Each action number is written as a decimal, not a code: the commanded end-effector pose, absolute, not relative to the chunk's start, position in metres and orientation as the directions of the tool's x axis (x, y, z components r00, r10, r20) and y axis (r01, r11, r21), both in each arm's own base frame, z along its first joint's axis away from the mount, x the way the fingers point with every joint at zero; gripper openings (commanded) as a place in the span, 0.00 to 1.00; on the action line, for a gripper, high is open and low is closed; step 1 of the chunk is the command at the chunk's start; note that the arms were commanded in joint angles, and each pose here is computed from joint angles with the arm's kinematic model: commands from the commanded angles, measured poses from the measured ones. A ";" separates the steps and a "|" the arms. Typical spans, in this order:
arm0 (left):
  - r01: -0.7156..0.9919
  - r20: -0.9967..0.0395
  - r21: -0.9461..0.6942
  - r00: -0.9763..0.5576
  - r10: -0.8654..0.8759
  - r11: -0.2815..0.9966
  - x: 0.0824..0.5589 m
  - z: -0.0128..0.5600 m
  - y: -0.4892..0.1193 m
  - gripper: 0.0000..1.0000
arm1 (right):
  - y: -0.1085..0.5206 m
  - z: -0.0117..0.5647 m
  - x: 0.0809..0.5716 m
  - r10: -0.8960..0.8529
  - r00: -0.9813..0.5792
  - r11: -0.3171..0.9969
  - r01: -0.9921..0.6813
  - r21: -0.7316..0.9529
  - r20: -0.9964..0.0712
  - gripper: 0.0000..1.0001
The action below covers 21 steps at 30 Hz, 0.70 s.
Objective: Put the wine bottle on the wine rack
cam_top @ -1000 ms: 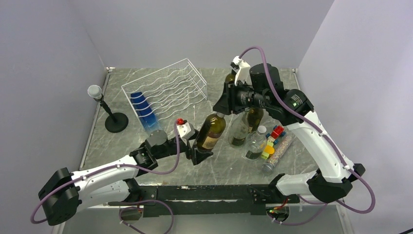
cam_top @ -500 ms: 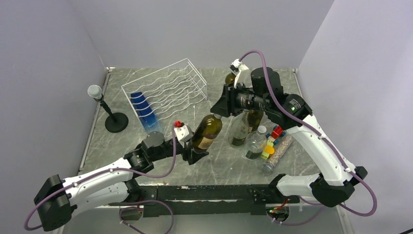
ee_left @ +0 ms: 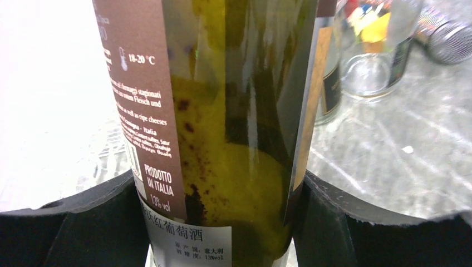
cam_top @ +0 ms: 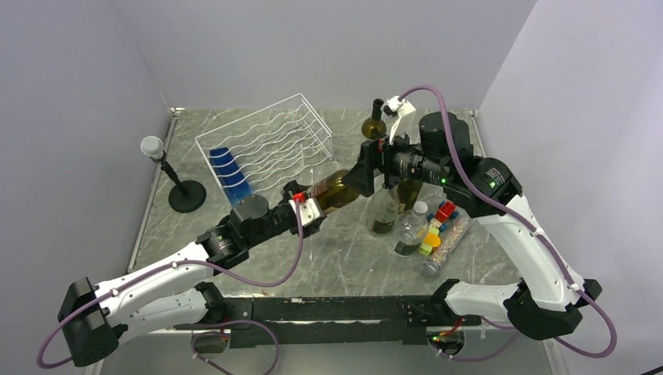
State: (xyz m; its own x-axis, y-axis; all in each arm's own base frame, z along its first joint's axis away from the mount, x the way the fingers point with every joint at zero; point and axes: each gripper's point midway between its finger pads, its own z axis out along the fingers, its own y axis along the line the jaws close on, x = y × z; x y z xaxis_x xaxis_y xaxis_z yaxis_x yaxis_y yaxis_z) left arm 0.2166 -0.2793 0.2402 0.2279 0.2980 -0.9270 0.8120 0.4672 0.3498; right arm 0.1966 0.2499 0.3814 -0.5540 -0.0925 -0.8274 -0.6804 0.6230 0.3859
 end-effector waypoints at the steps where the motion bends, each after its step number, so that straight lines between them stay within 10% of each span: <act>1: 0.675 -0.859 0.511 0.414 0.301 0.532 0.237 0.293 -0.271 0.01 | 0.228 0.397 0.213 -0.084 -0.466 0.714 -0.644 0.273 -0.881 1.00; 21: 0.337 -0.574 0.810 0.619 0.535 0.480 0.267 0.318 -0.249 0.01 | 0.203 0.410 0.203 -0.304 -0.346 0.684 -0.728 0.049 -0.887 0.93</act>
